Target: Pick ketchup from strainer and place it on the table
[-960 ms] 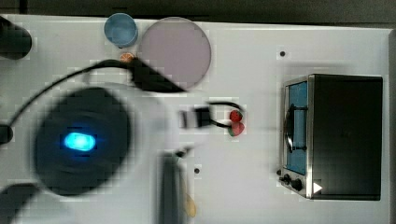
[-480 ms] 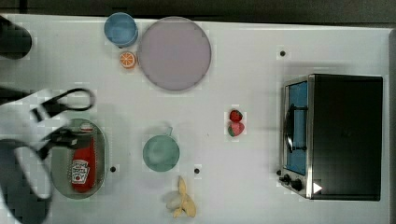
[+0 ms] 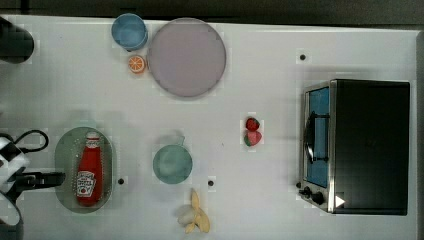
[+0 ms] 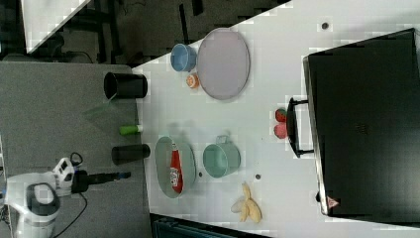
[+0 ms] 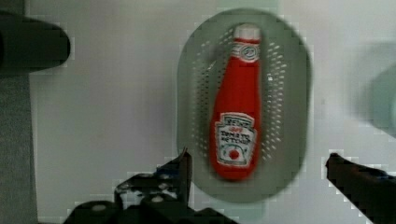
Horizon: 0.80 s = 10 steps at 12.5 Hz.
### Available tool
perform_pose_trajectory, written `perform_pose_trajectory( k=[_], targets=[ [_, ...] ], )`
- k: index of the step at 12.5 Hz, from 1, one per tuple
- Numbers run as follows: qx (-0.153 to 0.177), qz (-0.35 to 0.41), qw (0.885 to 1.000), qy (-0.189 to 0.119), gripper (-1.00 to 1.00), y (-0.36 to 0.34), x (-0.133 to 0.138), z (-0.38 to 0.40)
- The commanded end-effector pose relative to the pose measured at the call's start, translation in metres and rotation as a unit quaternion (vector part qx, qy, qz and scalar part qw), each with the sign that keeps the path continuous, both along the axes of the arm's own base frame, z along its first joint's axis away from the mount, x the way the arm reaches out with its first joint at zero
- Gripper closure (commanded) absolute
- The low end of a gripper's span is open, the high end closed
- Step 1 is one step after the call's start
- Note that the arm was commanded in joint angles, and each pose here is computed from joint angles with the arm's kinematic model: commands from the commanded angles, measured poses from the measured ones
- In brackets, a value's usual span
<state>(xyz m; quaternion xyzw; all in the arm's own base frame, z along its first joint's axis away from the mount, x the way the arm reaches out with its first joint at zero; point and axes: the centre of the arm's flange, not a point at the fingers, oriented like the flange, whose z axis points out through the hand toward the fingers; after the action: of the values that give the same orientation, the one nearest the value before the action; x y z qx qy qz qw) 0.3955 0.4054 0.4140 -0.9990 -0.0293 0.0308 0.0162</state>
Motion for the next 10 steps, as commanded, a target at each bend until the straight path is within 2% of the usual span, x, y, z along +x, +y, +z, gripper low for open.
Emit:
perform_pose_trajectory(
  k=[1, 5, 8, 10],
  targets=[
    [-0.009, -0.064, 0.998, 0.005, -1.00, -0.017, 0.014, -0.063],
    [0.009, -0.067, 0.998, 0.002, -1.00, -0.011, 0.002, -0.134],
    [0.014, -0.068, 0.998, 0.012, -1.00, -0.010, 0.001, -0.173],
    [0.020, -0.073, 0.997, 0.008, -1.00, -0.009, 0.002, -0.193]
  ],
)
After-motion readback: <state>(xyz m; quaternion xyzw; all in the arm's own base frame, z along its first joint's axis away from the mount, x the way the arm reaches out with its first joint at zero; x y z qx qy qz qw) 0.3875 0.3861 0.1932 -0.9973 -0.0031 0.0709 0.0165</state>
